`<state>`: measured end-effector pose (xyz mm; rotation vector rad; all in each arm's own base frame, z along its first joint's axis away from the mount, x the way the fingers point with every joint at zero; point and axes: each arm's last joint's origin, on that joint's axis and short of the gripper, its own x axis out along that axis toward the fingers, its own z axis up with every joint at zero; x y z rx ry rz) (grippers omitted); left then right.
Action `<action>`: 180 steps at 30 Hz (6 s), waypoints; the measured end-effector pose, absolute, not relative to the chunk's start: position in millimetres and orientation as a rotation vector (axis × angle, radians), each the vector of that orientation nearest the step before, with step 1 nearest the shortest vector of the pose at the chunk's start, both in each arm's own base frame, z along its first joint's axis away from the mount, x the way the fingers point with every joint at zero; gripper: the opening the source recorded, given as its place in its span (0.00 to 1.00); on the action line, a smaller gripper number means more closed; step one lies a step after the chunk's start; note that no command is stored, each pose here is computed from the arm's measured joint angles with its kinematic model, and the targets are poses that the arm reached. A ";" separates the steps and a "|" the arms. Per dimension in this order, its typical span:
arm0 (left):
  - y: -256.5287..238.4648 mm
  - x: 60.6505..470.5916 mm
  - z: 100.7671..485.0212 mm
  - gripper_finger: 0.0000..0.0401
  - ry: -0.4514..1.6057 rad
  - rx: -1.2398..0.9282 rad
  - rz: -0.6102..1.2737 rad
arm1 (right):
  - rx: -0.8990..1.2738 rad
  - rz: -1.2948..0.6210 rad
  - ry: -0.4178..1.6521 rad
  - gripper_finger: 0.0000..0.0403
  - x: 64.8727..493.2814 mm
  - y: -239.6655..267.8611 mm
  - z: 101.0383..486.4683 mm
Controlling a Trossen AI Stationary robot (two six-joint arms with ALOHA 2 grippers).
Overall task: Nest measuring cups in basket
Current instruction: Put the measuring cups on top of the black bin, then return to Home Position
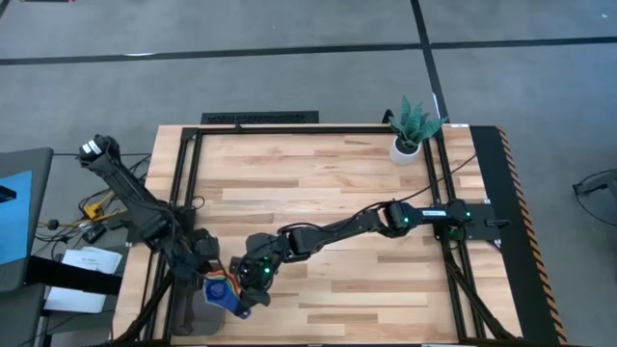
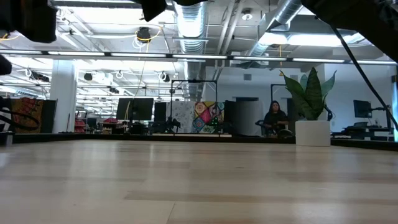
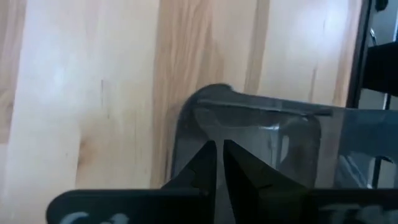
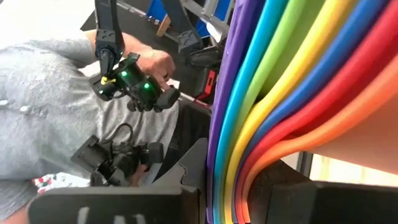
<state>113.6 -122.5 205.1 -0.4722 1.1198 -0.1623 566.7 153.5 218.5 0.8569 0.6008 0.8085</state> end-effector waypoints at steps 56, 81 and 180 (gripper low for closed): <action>-89.5 147.4 249.4 0.04 0.873 -0.316 0.210 | 0.777 0.793 0.660 0.20 569.4 127.2 207.5; -49.4 120.5 311.4 0.04 0.618 -0.348 0.376 | 0.774 0.664 0.689 0.20 574.1 113.6 189.4; -46.7 112.3 316.0 0.04 0.630 -0.426 0.344 | 0.978 0.474 0.919 0.61 569.3 61.4 177.7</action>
